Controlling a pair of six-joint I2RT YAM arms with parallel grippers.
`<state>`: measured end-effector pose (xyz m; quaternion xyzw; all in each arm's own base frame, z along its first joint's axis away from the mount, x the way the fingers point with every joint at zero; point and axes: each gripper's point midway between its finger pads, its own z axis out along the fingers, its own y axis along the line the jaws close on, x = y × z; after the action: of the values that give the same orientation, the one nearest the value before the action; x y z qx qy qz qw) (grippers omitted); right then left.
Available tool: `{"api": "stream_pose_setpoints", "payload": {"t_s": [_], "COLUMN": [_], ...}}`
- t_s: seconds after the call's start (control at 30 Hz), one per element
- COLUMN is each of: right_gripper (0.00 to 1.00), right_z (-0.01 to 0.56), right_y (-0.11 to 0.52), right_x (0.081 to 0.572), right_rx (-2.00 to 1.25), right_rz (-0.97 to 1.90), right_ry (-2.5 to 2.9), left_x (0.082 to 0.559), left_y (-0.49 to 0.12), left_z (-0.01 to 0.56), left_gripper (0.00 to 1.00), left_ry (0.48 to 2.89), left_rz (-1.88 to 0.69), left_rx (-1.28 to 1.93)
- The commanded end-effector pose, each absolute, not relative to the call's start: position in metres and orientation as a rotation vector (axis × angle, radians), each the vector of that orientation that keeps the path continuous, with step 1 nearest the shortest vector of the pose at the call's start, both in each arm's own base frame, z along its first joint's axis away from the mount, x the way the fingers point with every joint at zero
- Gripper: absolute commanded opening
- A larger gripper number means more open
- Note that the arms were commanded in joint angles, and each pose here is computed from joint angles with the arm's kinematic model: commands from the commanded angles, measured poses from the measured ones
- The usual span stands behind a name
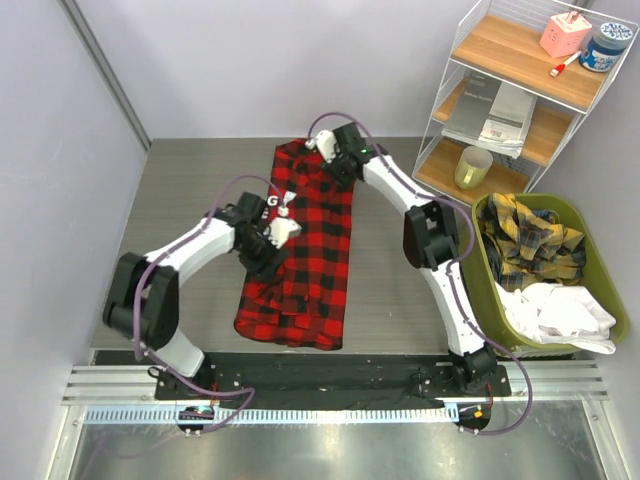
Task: Fold and stack the long sleeve shirts
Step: Fold the shirt
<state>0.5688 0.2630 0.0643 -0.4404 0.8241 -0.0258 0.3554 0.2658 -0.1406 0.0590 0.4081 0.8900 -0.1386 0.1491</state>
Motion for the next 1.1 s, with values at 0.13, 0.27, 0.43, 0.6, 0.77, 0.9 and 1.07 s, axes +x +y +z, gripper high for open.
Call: {"api": "stream_pose_setpoints", "payload": {"t_s": [0.13, 0.27, 0.43, 0.6, 0.77, 0.9, 1.07], "right_gripper": [0.54, 0.55, 0.56, 0.60, 0.78, 0.90, 1.00], "right_z": [0.183, 0.179, 0.173, 0.191, 0.234, 0.297, 0.284], "right_y": [0.236, 0.221, 0.194, 0.196, 0.211, 0.218, 0.229], "right_x": [0.566, 0.551, 0.547, 0.537, 0.509, 0.469, 0.406], "right_rx": [-0.911, -0.862, -0.784, -0.763, -0.813, -0.883, -1.124], "right_rz": [0.040, 0.101, 0.202, 0.322, 0.485, 0.566, 0.727], "right_ry": [2.047, 2.133, 2.228, 2.217, 2.123, 1.949, 1.797], "left_x": [0.265, 0.274, 0.295, 0.300, 0.283, 0.265, 0.238], "left_y": [-0.178, -0.201, -0.244, -0.257, -0.259, -0.238, -0.223], "left_z": [0.017, -0.007, 0.002, 0.032, 0.121, 0.192, 0.213], "left_gripper": [0.48, 0.43, 0.41, 0.46, 0.68, 1.00, 1.00], "left_ry": [2.711, 2.805, 2.753, 2.693, 2.438, 2.061, 1.752], "left_rz": [-0.284, -0.332, -0.460, -0.519, -0.669, -0.651, -0.569], "left_rx": [1.294, 1.244, 1.212, 1.169, 1.184, 1.258, 1.334]}}
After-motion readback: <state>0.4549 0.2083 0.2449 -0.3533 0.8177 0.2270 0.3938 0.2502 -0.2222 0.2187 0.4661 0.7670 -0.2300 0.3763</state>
